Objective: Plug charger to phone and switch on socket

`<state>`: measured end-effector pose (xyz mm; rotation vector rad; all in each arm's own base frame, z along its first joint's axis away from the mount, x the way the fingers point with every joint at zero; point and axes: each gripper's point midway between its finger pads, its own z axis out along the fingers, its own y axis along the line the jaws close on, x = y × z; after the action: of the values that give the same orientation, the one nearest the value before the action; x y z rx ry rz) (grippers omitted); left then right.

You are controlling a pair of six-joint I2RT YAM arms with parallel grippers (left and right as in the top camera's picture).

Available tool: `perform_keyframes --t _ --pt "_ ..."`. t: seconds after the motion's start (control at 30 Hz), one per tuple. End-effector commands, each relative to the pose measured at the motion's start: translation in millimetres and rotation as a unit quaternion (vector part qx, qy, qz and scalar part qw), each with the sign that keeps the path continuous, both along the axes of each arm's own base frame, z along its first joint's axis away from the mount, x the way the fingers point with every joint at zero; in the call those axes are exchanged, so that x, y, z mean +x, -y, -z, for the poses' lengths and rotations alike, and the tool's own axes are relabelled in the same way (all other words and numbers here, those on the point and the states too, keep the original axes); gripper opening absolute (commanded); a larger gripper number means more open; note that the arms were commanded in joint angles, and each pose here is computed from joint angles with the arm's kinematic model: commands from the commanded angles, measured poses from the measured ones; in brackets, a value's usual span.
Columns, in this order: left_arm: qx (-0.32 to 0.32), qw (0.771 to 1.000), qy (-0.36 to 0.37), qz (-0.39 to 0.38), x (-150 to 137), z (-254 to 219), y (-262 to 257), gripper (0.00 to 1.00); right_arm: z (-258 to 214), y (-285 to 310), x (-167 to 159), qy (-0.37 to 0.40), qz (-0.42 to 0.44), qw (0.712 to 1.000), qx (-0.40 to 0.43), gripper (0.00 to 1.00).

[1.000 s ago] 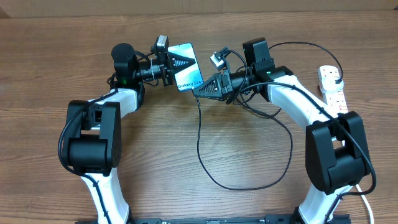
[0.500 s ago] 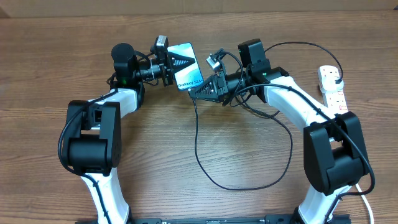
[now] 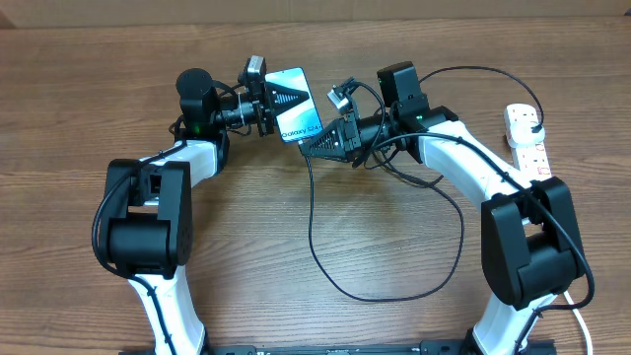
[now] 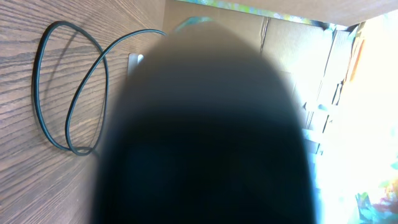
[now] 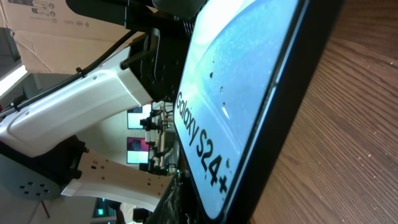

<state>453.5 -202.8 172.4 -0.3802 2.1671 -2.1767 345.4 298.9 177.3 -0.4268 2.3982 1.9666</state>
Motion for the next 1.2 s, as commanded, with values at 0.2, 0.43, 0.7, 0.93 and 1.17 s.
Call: perform_keyframes --t 0.2,0.43,0.7,0.93,1.17 --pt "-0.002 1.0 0.017 0.012 0.8 -9.3 -1.4 0.04 -1.2 0.5 2.7 0.007 0.006 1.0 -0.004 0.04" --pt "-0.002 1.0 0.021 0.014 0.4 -10.0 -6.6 0.04 -4.8 8.3 6.3 0.004 0.009 1.0 0.006 0.04" --pt "-0.002 1.0 0.021 0.016 -0.2 -10.1 -4.9 0.05 -6.3 7.5 8.0 0.014 0.009 1.0 0.009 0.04" --pt "-0.003 1.0 0.019 0.013 0.3 -10.2 -1.3 0.04 -6.4 7.5 8.2 0.013 0.009 1.0 0.009 0.04" --pt "-0.004 1.0 0.015 0.016 -1.4 -10.3 7.9 0.04 -5.9 7.5 8.6 0.013 0.01 1.0 0.008 0.04"
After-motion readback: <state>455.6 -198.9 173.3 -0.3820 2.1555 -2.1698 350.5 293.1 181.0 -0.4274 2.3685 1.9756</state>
